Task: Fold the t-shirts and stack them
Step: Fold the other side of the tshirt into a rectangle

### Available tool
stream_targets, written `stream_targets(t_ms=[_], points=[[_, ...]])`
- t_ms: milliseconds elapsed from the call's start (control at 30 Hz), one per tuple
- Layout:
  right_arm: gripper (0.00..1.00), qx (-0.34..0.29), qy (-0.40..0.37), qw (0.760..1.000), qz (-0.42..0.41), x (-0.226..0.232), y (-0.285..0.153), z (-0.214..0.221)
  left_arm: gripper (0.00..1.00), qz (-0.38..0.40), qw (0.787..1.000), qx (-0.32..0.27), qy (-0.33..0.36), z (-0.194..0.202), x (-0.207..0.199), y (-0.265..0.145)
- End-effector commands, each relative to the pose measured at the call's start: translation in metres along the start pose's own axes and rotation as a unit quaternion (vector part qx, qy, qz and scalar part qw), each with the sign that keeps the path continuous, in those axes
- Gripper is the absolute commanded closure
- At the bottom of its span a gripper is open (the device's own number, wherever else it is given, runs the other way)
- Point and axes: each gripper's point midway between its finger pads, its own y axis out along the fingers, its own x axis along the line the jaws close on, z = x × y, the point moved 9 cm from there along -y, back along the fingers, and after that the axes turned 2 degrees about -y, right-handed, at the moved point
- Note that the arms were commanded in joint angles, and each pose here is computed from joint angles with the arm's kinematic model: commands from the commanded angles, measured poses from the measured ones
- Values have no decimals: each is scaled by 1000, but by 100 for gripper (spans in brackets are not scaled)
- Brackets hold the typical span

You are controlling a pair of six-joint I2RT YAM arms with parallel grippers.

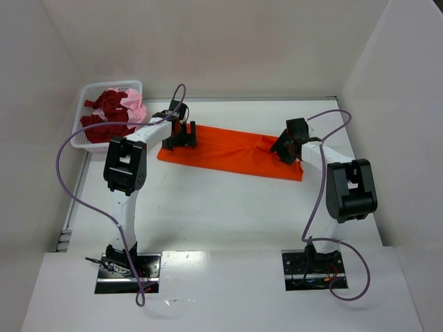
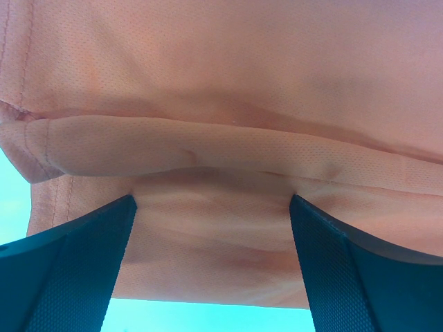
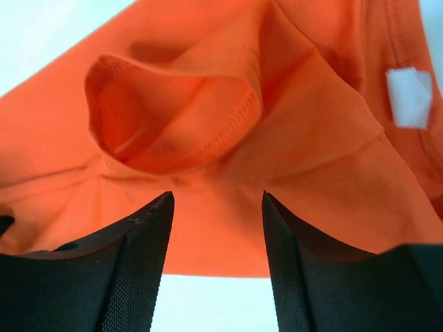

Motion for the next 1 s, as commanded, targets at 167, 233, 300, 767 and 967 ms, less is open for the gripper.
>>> stream_targets(t_ms=[167, 233, 300, 767, 967], points=[[47, -45, 29, 998, -25, 23, 19, -21, 0, 10, 998, 58, 1, 28, 0, 34], [49, -45, 36, 998, -18, 21, 22, -20, 0, 10, 998, 58, 1, 28, 0, 34], [50, -49, 36, 998, -14, 21, 23, -21, 0, 10, 998, 58, 1, 28, 0, 34], [52, -67, 47, 997, -4, 23, 38, -27, 0, 10, 998, 58, 1, 28, 0, 34], [57, -66, 46, 997, 4, 22, 44, -26, 0, 10, 998, 58, 1, 28, 0, 34]])
